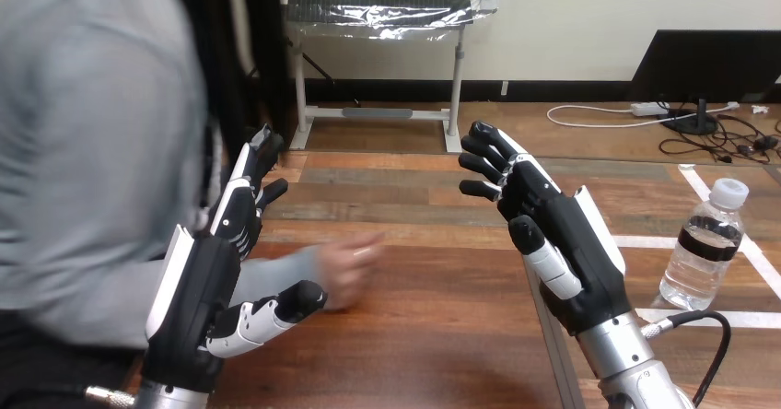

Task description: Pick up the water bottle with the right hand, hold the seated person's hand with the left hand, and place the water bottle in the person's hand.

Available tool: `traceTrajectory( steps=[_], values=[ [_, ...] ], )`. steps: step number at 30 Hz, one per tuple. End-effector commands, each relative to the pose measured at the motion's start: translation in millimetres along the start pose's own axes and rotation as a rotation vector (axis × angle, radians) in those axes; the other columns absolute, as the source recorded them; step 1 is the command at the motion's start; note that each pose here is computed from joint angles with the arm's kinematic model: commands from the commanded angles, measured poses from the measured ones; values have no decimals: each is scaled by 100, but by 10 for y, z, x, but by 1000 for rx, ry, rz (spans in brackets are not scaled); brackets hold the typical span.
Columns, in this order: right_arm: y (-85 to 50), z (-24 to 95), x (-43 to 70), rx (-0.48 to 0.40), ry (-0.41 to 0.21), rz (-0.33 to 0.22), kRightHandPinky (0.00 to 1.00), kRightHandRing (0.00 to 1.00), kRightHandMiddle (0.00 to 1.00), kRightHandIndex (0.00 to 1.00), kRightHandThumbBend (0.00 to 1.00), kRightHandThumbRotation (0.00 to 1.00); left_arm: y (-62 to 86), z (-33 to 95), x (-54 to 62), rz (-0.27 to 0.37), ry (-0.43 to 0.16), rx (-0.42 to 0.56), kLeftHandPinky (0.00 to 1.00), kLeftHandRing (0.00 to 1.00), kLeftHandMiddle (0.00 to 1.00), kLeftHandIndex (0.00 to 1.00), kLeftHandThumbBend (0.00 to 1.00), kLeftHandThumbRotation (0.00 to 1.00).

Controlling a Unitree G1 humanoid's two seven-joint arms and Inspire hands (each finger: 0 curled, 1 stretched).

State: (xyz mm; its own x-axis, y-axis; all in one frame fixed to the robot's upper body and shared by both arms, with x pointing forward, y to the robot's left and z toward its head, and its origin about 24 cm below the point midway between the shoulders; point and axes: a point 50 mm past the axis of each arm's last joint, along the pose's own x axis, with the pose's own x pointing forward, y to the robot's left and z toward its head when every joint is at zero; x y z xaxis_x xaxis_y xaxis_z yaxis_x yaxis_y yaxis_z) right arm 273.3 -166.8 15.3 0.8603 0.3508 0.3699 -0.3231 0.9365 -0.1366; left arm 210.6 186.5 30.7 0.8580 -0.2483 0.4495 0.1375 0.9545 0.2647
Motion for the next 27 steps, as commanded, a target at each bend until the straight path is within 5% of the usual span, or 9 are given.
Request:
traceTrajectory(
  steps=[1, 27],
  values=[
    [-66, 138, 115, -34, -95, -17, 82, 89, 90, 92, 100, 84, 38, 64, 131, 14, -71, 6, 93, 99, 100, 100, 100, 74],
    [-51, 127, 104, -31, -95, -12, 83, 89, 91, 92, 100, 83, 59, 64, 99, 20, -64, 23, 93, 98, 100, 100, 100, 77]
  ],
)
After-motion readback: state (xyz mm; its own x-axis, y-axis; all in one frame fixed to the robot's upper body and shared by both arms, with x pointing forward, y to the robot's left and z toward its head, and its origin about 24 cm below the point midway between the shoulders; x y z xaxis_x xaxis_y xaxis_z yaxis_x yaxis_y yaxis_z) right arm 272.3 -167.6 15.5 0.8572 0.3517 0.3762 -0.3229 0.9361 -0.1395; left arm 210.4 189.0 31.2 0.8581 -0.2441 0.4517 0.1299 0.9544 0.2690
